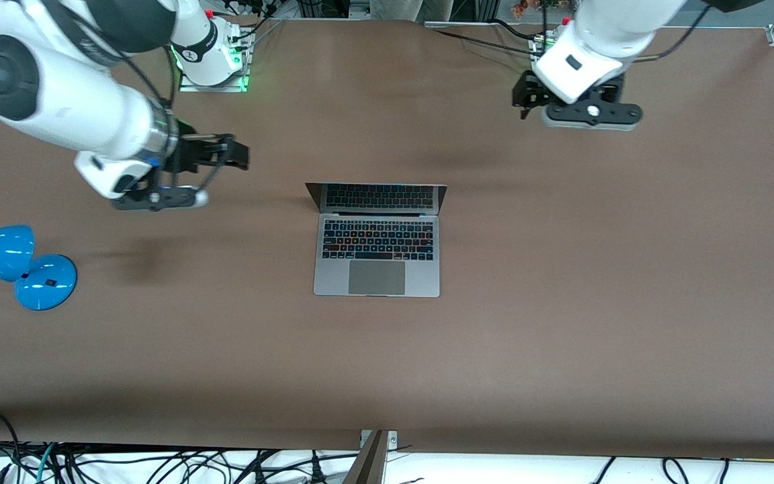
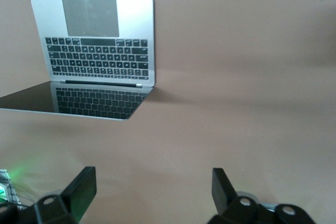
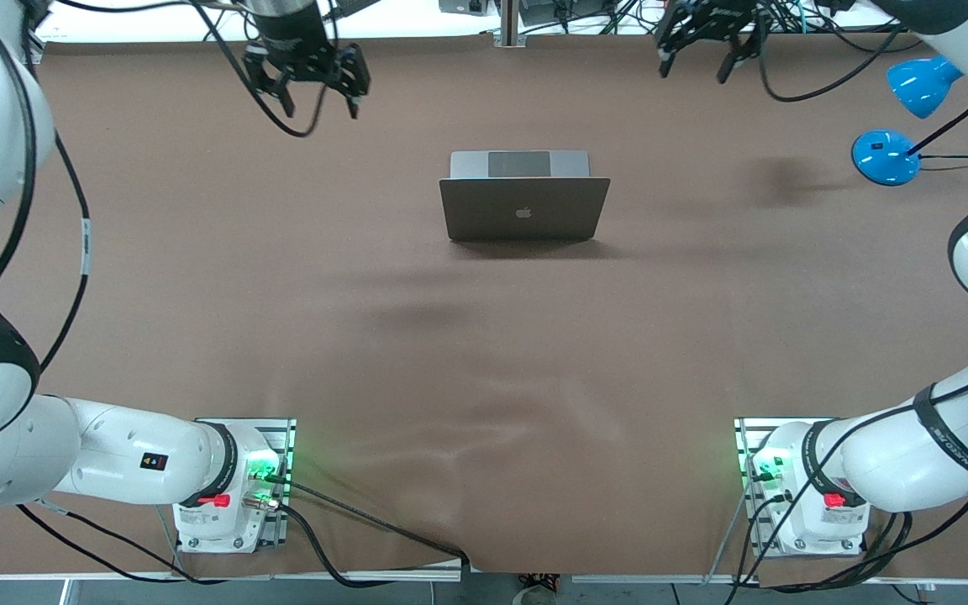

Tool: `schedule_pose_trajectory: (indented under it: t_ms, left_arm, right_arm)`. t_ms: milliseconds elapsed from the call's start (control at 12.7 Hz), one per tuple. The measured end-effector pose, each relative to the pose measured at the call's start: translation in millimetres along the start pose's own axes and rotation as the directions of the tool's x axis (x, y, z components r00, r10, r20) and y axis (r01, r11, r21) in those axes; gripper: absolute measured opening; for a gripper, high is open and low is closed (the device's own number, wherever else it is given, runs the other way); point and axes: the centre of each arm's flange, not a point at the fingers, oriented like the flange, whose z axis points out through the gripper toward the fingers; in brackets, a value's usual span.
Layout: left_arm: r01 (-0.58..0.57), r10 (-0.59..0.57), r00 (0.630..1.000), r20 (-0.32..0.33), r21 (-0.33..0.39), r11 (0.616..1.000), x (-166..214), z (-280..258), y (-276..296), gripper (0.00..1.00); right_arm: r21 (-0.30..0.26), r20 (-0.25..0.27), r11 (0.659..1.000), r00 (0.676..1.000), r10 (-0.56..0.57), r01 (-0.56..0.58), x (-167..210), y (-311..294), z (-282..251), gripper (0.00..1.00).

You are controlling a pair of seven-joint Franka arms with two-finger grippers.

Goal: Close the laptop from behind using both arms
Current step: 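Reach both grippers over the laptop screen to its back side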

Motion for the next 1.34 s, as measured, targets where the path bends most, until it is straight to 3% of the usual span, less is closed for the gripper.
schedule_pose_trajectory:
  t_ms: [79, 157, 236, 393, 472, 629, 865, 1022, 1337]
  left_arm:
    - [0.019, -0.018, 1.000, 0.007, -0.014, 1.000, -4.9, 6.4, 11.9, 0.94]
    - [0.033, -0.033, 0.999, 0.012, -0.022, 0.999, -8.5, 13.3, 20.8, 0.92]
    - [0.047, -0.047, 0.999, 0.012, -0.025, 0.999, -11.2, 19.9, 28.1, 0.90]
    - [0.087, -0.086, 0.996, 0.005, -0.025, 0.996, -19.9, 32.5, 47.6, 0.67]
    - [0.101, -0.101, 0.995, 0.003, -0.026, 0.995, -25.5, 37.1, 58.2, 0.55]
    - [0.129, -0.129, 0.992, 0.016, -0.036, 0.991, -36.6, 46.0, 78.2, 0.34]
    - [0.167, -0.165, 0.986, 0.038, -0.049, 0.985, -42.9, 63.6, 104.2, 0.01]
    - [0.185, -0.182, 0.982, 0.059, -0.050, 0.981, -44.4, 80.4, 121.4, 0.01]
    - [0.223, -0.215, 0.971, 0.103, -0.070, 0.972, -31.3, 117.2, 143.0, 0.01]
  right_arm:
    - [-0.002, 0.016, 1.000, 1.000, -0.007, 0.007, 0.6, -9.4, 9.4, 0.85]
    - [-0.004, 0.034, 1.000, 0.999, -0.019, 0.019, 1.7, -17.9, 19.3, 0.84]
    - [-0.006, 0.053, 1.000, 0.998, -0.029, 0.030, 3.1, -26.2, 30.1, 0.73]
    - [0.000, 0.098, 1.000, 0.995, -0.020, 0.020, 3.8, -45.3, 52.4, 0.49]
    - [0.000, 0.120, 1.000, 0.993, -0.010, 0.010, 3.4, -55.8, 64.2, 0.48]
    - [-0.010, 0.155, 1.000, 0.988, -0.005, 0.007, 2.6, -75.8, 88.5, 0.31]
    - [-0.046, 0.202, 0.999, 0.979, 0.007, 0.002, -1.0, -103.9, 126.6, 0.25]
    - [-0.064, 0.225, 0.998, 0.974, 0.007, 0.007, -2.8, -116.9, 147.2, 0.12]
    - [-0.080, 0.257, 0.997, 0.966, 0.015, 0.006, 4.6, -119.1, 173.5, 0.11]
